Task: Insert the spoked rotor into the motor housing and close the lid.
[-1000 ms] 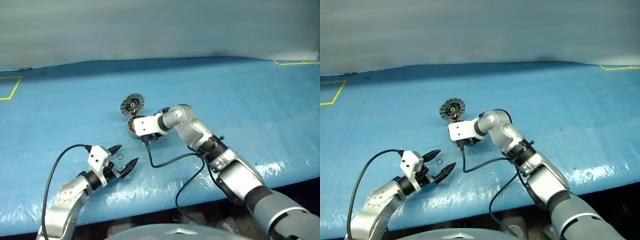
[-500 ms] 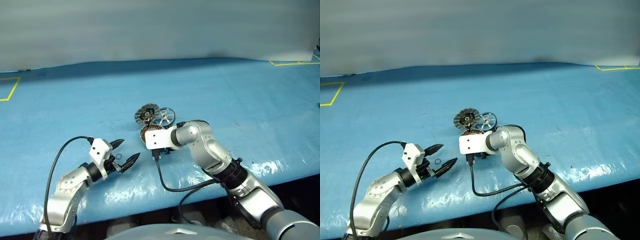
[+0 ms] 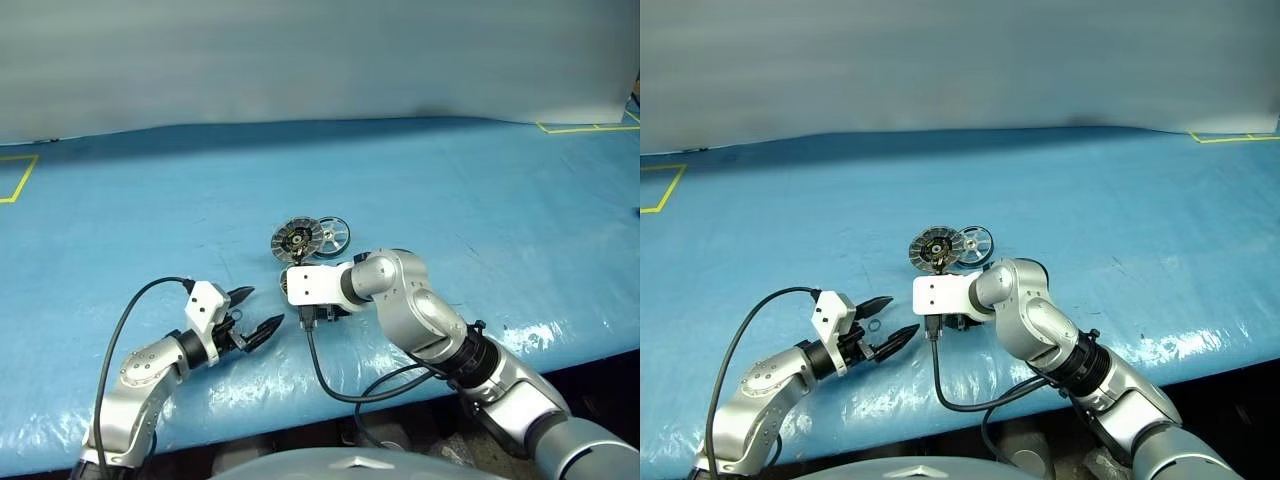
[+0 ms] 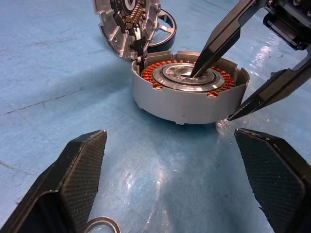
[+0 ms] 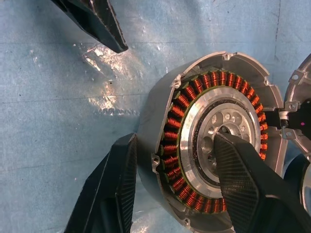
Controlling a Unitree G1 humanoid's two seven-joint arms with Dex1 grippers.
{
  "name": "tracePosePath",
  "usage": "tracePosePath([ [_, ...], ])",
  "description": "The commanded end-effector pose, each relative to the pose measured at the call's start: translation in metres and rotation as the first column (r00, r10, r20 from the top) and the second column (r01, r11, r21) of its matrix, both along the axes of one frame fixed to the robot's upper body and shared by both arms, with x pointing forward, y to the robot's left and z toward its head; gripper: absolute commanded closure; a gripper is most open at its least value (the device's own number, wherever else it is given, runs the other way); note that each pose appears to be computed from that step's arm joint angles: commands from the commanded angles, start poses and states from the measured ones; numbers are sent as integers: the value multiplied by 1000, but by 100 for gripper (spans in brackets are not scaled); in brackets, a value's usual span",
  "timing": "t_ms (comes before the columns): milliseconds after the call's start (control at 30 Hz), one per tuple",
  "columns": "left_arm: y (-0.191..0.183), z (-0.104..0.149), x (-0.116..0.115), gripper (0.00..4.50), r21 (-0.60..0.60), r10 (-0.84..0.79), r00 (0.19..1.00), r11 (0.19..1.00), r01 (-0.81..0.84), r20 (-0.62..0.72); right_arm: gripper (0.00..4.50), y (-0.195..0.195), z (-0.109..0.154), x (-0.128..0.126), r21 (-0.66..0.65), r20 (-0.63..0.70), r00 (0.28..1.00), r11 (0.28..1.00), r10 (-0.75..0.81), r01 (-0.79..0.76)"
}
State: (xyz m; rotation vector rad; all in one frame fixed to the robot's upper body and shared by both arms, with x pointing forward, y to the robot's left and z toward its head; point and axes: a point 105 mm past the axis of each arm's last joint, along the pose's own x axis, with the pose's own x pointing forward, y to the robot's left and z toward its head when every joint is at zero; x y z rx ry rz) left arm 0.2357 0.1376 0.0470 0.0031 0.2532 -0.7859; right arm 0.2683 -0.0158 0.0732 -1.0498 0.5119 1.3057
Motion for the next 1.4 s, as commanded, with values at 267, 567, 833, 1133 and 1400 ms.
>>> tracePosePath([
  [267,-3,11,1,0,8,-17,999,1000,17,48,247,7,-44,-24,-43,-202,979,999,-6,-3],
  [567,-2,8,2,0,8,-15,999,1000,15,34,146,19,-9,-21,54,-289,955,994,-73,92],
  [833,-5,3,2,0,5,-29,999,1000,29,23,146,10,0,-10,67,-219,966,985,-140,158],
  [1133,-10,3,5,0,8,-50,998,999,49,25,146,16,19,4,162,-255,927,933,-275,322],
  [1400,-14,4,6,0,5,-68,997,998,68,25,146,22,36,15,209,-324,862,859,-390,467],
])
